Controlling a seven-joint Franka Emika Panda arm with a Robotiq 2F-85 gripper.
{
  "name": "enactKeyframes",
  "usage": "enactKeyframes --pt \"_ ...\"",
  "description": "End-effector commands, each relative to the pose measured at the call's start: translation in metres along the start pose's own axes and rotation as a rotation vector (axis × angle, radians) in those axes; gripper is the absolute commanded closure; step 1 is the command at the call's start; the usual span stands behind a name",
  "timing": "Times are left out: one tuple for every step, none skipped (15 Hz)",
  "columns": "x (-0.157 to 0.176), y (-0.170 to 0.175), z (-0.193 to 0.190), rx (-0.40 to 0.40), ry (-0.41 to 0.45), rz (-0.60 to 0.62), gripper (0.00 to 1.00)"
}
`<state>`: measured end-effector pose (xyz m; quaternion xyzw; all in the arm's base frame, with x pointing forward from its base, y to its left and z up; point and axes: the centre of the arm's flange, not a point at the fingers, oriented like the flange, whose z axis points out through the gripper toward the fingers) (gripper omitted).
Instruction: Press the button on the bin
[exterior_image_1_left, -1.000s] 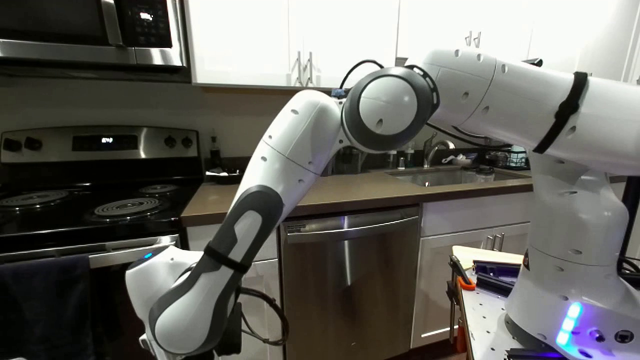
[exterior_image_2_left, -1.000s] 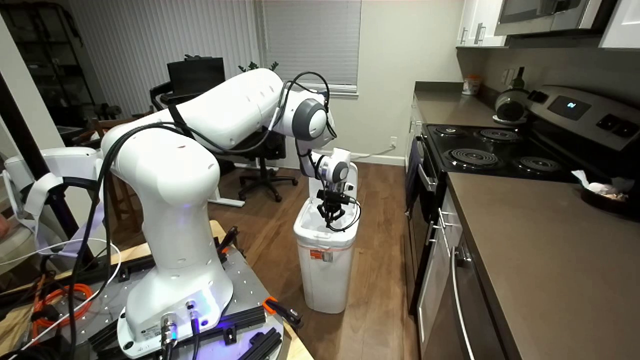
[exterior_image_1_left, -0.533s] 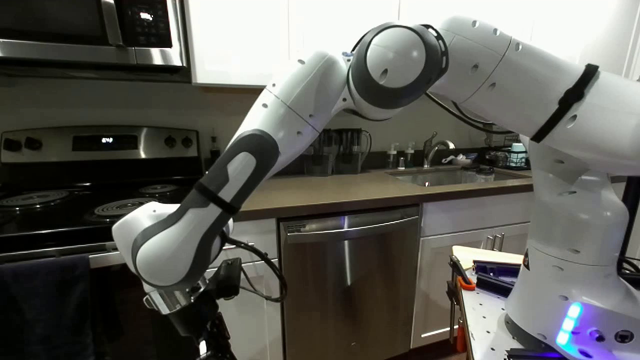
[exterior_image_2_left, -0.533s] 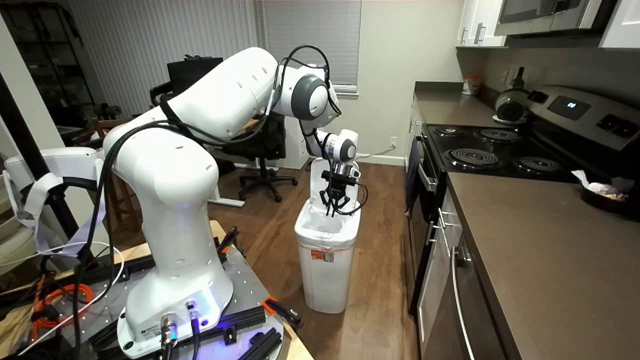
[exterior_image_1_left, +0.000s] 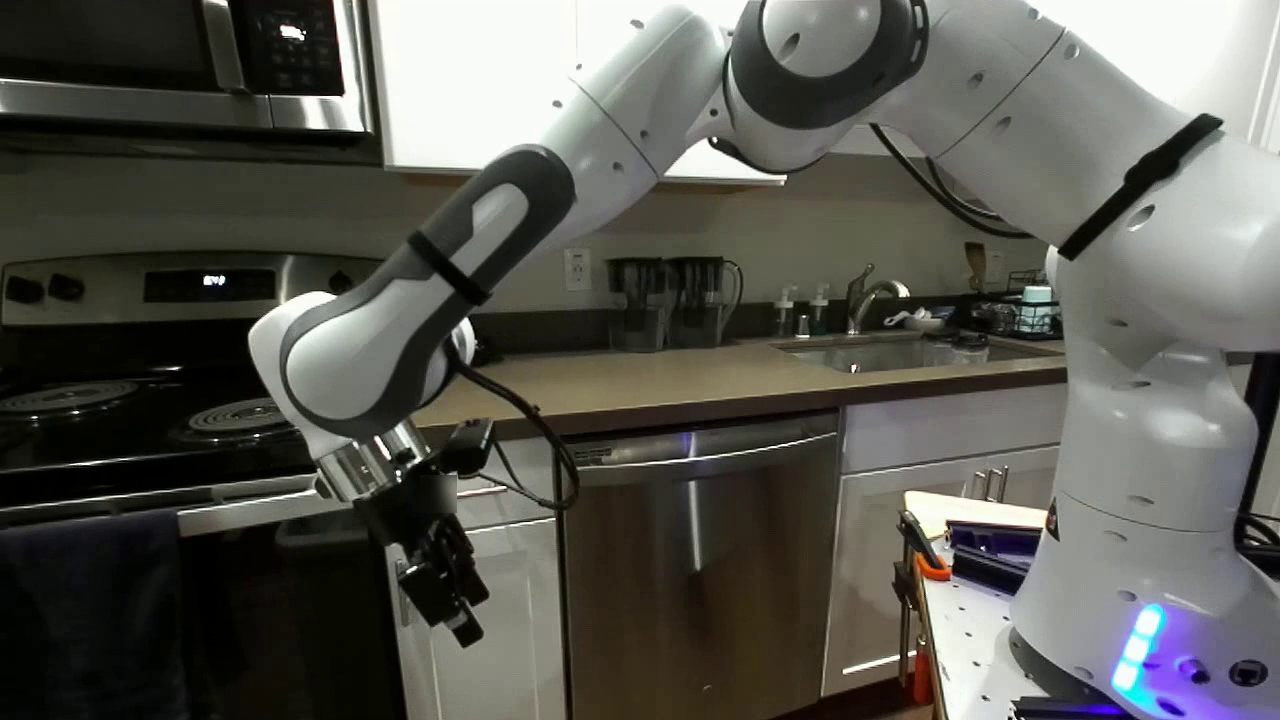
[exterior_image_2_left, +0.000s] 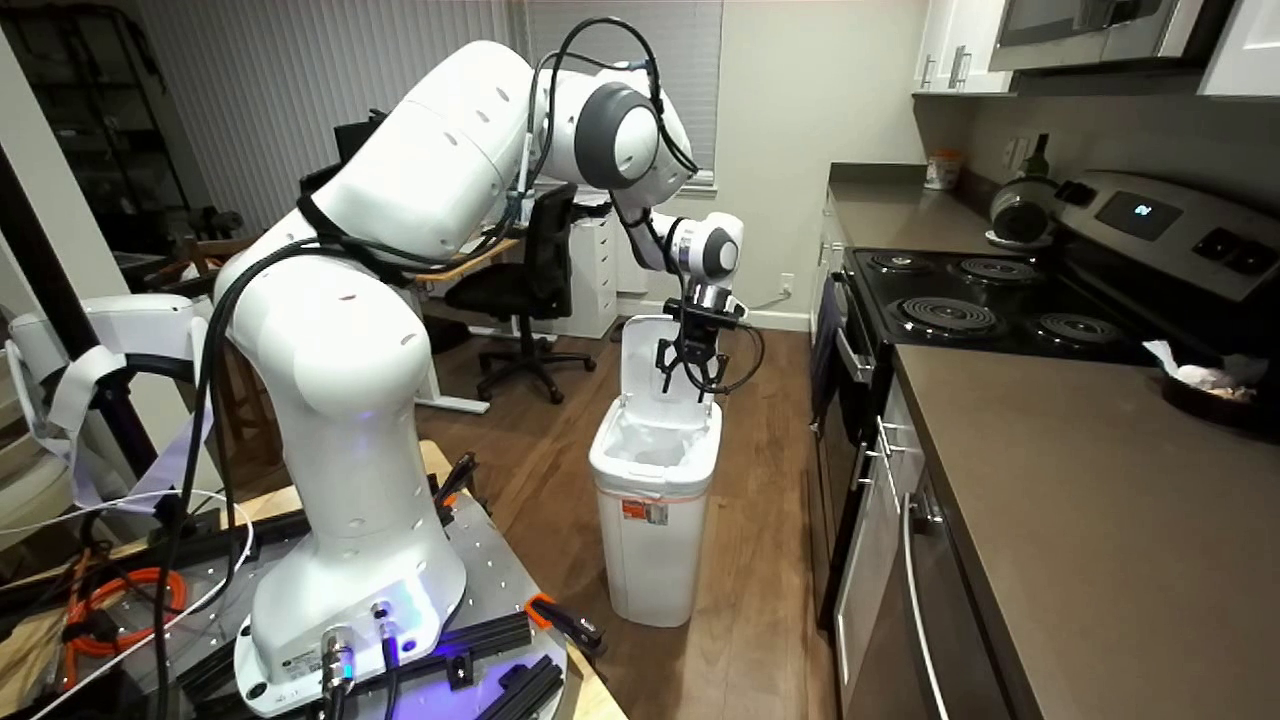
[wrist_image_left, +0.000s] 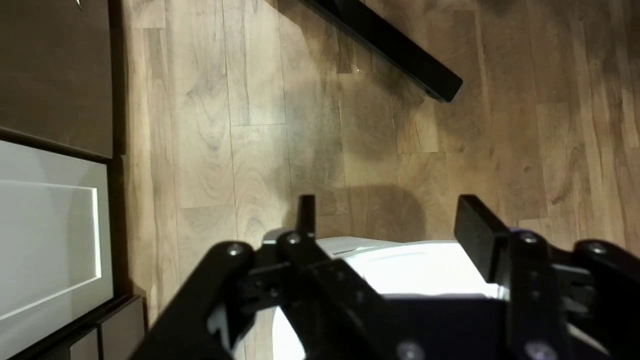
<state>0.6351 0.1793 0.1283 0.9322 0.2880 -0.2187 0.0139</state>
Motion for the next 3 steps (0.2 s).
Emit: enactKeyframes --pt "-0.0048 0.0041 -0.007 -0.001 0.007 0.005 0.2" --pt "-0.0084 0.0066 -0.0113 -0.002 0.011 0.008 0.14" --pt "-0.0103 0.0072 -0.013 -0.002 0.012 0.009 0.08"
